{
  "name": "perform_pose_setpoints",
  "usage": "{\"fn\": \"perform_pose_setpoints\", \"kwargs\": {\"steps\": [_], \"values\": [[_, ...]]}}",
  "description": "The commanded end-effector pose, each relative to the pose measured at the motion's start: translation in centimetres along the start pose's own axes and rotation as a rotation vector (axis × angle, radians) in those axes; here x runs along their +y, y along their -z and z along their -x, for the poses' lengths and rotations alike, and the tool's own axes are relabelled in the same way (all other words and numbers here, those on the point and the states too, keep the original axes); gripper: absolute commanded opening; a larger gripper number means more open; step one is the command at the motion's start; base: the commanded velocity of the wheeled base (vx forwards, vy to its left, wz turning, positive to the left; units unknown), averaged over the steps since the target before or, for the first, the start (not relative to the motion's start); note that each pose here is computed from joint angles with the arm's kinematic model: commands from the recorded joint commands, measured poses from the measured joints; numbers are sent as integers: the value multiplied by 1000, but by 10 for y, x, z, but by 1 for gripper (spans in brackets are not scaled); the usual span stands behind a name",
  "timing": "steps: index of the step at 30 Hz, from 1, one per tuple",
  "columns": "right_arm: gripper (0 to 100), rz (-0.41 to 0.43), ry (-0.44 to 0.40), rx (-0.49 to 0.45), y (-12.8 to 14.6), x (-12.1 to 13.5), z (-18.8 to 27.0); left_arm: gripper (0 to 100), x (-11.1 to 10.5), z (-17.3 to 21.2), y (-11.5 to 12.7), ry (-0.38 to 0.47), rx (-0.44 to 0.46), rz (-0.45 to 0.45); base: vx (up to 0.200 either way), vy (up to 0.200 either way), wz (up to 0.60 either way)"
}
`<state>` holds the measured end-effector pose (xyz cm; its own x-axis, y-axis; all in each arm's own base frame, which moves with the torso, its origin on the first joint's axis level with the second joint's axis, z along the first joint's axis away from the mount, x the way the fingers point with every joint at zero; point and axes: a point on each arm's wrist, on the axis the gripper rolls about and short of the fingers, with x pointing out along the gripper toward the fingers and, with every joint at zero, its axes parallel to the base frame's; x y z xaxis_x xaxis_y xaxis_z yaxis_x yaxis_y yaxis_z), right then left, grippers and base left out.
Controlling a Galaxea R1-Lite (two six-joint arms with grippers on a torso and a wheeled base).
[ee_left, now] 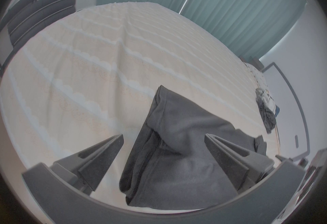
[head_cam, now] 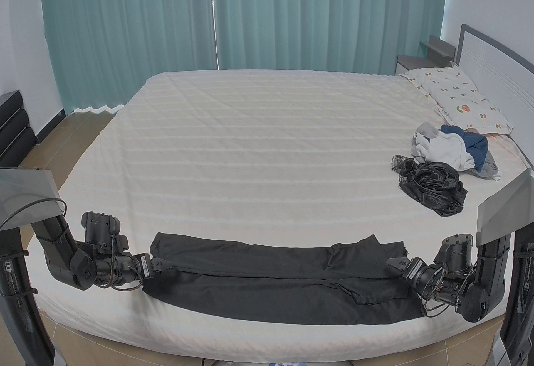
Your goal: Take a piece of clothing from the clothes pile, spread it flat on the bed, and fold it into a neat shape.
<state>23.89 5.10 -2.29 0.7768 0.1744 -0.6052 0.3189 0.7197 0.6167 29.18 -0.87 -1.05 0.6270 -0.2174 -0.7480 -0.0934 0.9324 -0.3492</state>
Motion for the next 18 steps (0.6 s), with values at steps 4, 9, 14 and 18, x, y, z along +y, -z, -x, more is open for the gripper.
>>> {"fn": "perform_pose_setpoints", "kwargs": {"steps": [4, 9, 14, 18], "values": [[100, 1, 0, 1, 0, 0, -1, 100, 0, -2, 1, 1, 1, -1, 0, 0, 0], [100, 1, 0, 1, 0, 0, -1, 100, 1, -11, -5, 2, -11, 18, 0, 0, 0], [100, 4, -3, 5, 1, 1, -1, 100, -3, -18, -15, 8, -43, 107, 0, 0, 0], [100, 4, -3, 5, 1, 1, -1, 100, -4, -21, -11, 3, -28, 107, 0, 0, 0]]}}
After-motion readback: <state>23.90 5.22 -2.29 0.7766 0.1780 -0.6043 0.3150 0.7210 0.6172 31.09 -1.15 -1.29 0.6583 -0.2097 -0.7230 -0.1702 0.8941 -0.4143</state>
